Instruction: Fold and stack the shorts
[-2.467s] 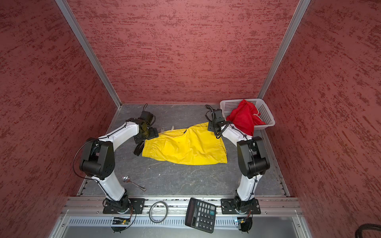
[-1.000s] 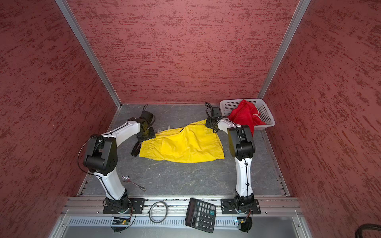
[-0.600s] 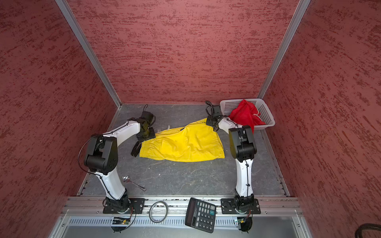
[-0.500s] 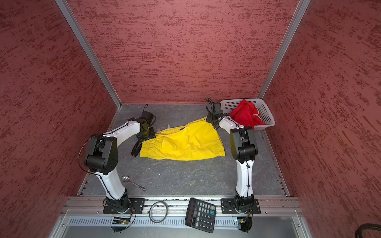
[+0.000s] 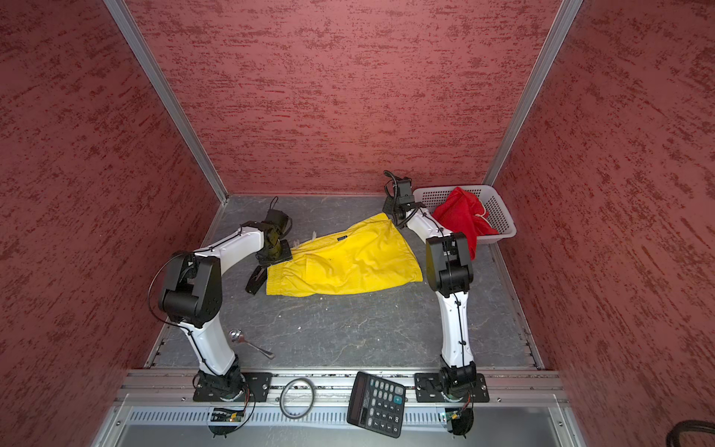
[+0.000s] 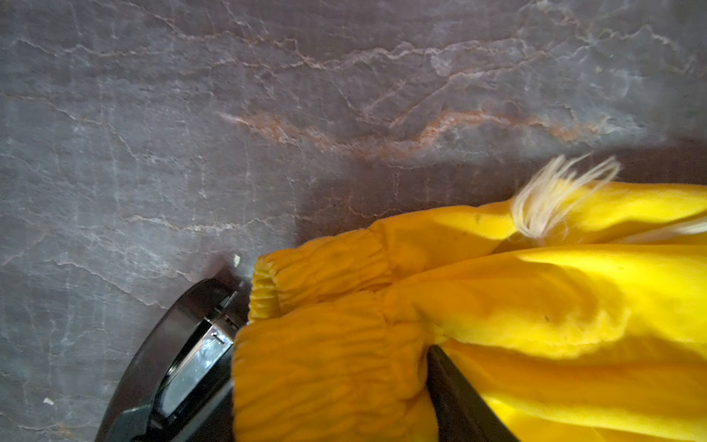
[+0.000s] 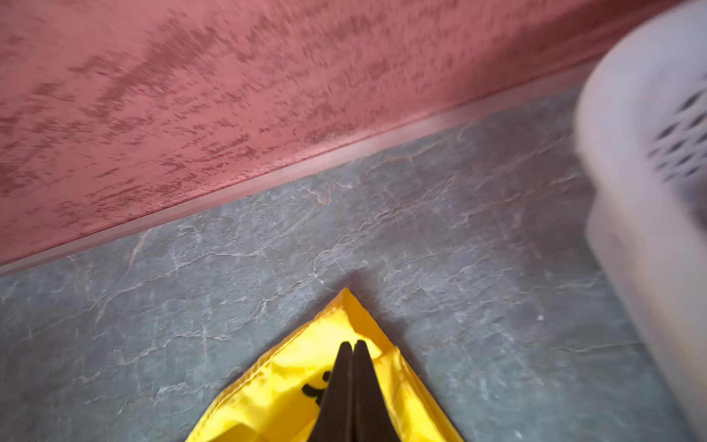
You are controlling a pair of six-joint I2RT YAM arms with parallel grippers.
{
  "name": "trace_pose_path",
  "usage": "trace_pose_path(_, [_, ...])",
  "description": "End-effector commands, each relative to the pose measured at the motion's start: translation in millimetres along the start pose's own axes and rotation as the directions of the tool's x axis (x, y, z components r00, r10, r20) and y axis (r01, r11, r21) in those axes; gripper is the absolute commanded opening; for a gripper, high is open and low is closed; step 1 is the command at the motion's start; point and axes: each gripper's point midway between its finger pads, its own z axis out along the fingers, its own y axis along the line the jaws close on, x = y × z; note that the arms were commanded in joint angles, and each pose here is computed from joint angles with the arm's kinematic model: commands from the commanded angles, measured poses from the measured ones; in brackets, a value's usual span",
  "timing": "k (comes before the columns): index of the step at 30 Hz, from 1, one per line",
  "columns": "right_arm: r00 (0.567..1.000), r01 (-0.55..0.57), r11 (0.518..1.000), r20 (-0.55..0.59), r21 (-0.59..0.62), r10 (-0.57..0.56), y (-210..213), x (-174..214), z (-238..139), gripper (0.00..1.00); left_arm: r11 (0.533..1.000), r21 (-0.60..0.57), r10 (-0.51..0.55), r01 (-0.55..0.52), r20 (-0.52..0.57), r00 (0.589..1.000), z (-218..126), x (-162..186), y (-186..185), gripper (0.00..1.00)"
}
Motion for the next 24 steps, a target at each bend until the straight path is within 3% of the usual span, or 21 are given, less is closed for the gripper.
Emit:
trace_pose_path(1, [0.999,-0.009,1.0,-0.037,0.02,0.01,-5.0,6.6,9.2,0.03,1.0,-0.014,0.018,-0.018,-0.033,0.999,10.8,5.8,0.8,0.62])
trace_pose_path(2, [0.999,-0.01,1.0,-0.04,0.016,0.011,-4.2,7.2,9.2,0.06,1.0,-0.016,0.018,-0.019,-0.033,0.999,10.7,5.8,1.2,0.62])
trace_pose_path(6, [0.997,-0.016,1.0,-0.078,-0.001,0.016,-4.3,20.1,5.6,0.37,1.0,-0.017,0.019,-0.019,-0.035,0.999,11.5,6.0,1.1,0.62])
trace_pose_path(10, [0.988,-0.032,0.999,-0.149,-0.004,0.032,-11.0,45.8,5.3,0.47,1.0,-0.017,0.02,-0.021,-0.036,0.999,10.8,4.8,0.2,0.62])
trace_pose_path(13, [0.98,-0.056,0.998,-0.192,-0.008,0.053,-15.6,64.9,6.7,0.46,1.0,-0.018,0.02,-0.021,-0.032,0.999,9.5,3.3,-0.4,0.62])
trace_pose_path(15, [0.975,-0.067,0.998,-0.212,-0.009,0.063,-18.1,74.8,7.0,0.4,1.0,-0.02,0.022,-0.022,-0.032,0.999,9.2,3.6,0.2,0.62])
trace_pose_path(17, [0.973,-0.074,0.997,-0.219,-0.007,0.07,-21.0,80.5,6.0,0.2,1.0,-0.022,0.022,-0.022,-0.031,0.999,9.0,3.3,0.5,0.62])
trace_pose_path(18, [0.974,-0.077,0.997,-0.212,-0.006,0.074,-21.4,80.5,3.7,0.12,0.999,-0.022,0.023,-0.024,-0.032,0.999,9.5,3.7,0.5,0.55])
trace_pose_path(20, [0.979,-0.078,0.997,-0.192,-0.009,0.075,-20.6,75.1,-3.8,0.06,0.999,-0.023,0.023,-0.023,-0.034,0.999,9.1,4.2,0.7,0.36])
trace_pose_path(21, [0.981,-0.078,0.997,-0.176,-0.011,0.075,-19.8,71.1,-8.5,0.05,0.999,-0.023,0.021,-0.022,-0.031,0.999,8.2,3.9,0.6,0.26])
trace_pose_path(24, [0.989,-0.073,0.997,-0.127,-0.012,0.071,-17.2,54.7,-24.4,0.05,0.999,-0.029,0.013,-0.014,-0.027,1.0,4.6,3.2,1.6,0.1])
